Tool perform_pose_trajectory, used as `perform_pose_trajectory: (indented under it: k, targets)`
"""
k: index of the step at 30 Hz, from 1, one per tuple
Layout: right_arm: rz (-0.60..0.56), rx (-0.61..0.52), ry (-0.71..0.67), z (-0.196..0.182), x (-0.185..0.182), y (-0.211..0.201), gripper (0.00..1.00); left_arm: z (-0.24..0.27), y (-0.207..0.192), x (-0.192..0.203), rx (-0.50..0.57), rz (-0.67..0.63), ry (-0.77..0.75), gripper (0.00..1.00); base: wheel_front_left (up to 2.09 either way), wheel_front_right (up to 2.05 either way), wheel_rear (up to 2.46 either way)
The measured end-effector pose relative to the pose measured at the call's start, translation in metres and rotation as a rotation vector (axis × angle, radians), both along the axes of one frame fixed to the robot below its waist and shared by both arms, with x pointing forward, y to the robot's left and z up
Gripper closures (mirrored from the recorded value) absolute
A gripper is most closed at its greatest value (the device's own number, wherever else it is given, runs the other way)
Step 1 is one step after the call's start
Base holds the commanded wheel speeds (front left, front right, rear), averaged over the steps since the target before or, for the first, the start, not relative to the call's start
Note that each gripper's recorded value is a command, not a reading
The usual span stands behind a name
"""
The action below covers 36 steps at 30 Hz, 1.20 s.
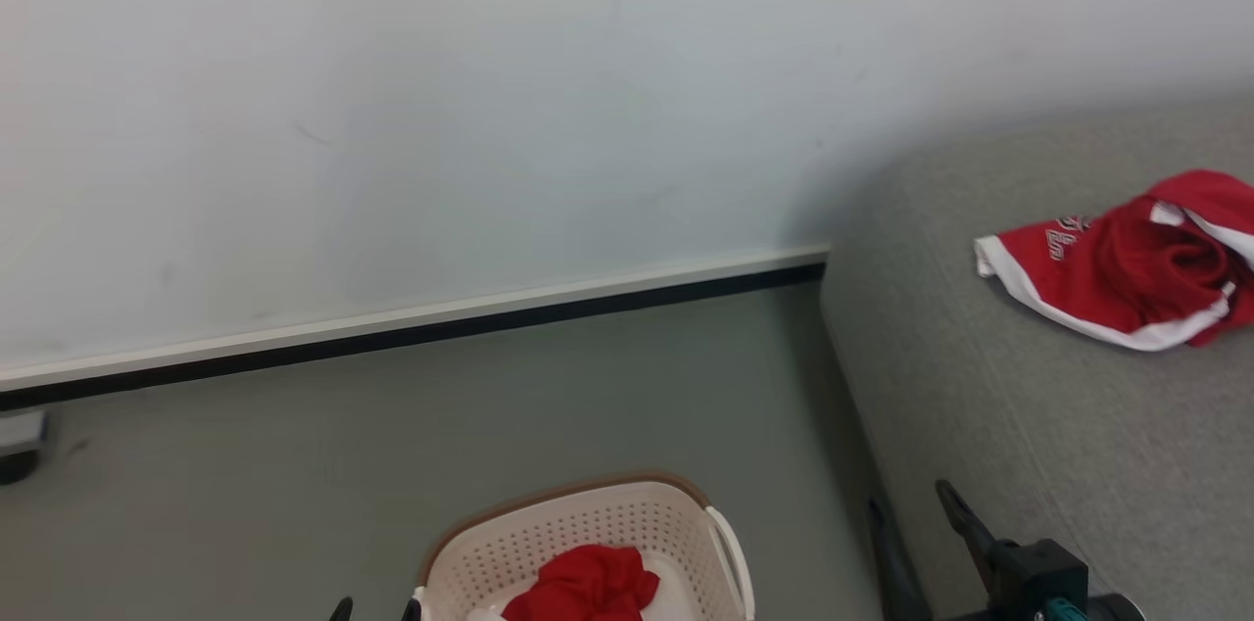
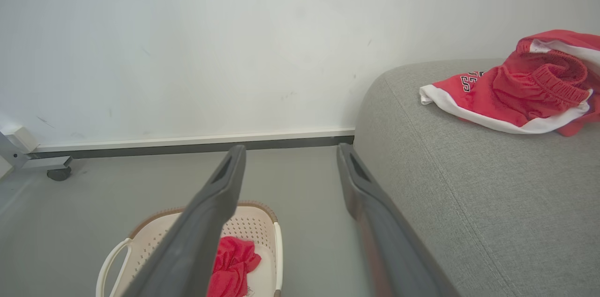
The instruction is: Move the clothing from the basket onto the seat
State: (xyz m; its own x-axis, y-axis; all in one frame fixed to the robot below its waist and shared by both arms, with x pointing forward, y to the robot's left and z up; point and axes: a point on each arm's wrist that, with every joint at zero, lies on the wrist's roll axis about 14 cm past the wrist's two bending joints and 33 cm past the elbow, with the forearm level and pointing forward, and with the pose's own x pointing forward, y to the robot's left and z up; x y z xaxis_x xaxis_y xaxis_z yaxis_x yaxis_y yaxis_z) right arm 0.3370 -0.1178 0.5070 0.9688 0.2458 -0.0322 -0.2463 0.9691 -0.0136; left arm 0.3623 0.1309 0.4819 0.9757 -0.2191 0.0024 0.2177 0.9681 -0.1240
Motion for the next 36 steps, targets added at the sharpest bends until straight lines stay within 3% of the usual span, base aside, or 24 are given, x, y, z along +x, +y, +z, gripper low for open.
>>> perform_pose_trajectory:
  k: [11, 17, 29, 36]
  targets:
    - [-0.013, -0.014, -0.009, -0.001, 0.017, -0.003, 0.0, -0.058, -0.067, 0.067, 0.023, -0.148, 0.23, 0.0, 0.0, 0.0, 0.0]
    - [-0.031, 0.012, 0.0, -0.013, 0.041, -0.01, 0.0, -0.116, -0.096, 0.117, 0.186, -0.259, 0.382, 0.0, 0.0, 0.0, 0.0]
    - [-0.061, 0.005, 0.126, -0.07, 0.065, -0.022, 0.0, -0.246, -0.131, 0.117, 0.296, -0.415, 0.721, 0.0, 0.0, 0.0, 0.0]
    - [-0.095, -0.009, 0.228, -0.108, 0.065, -0.033, 0.0, -0.297, -0.153, 0.112, 0.326, -0.478, 0.789, 0.0, 0.0, 0.0, 0.0]
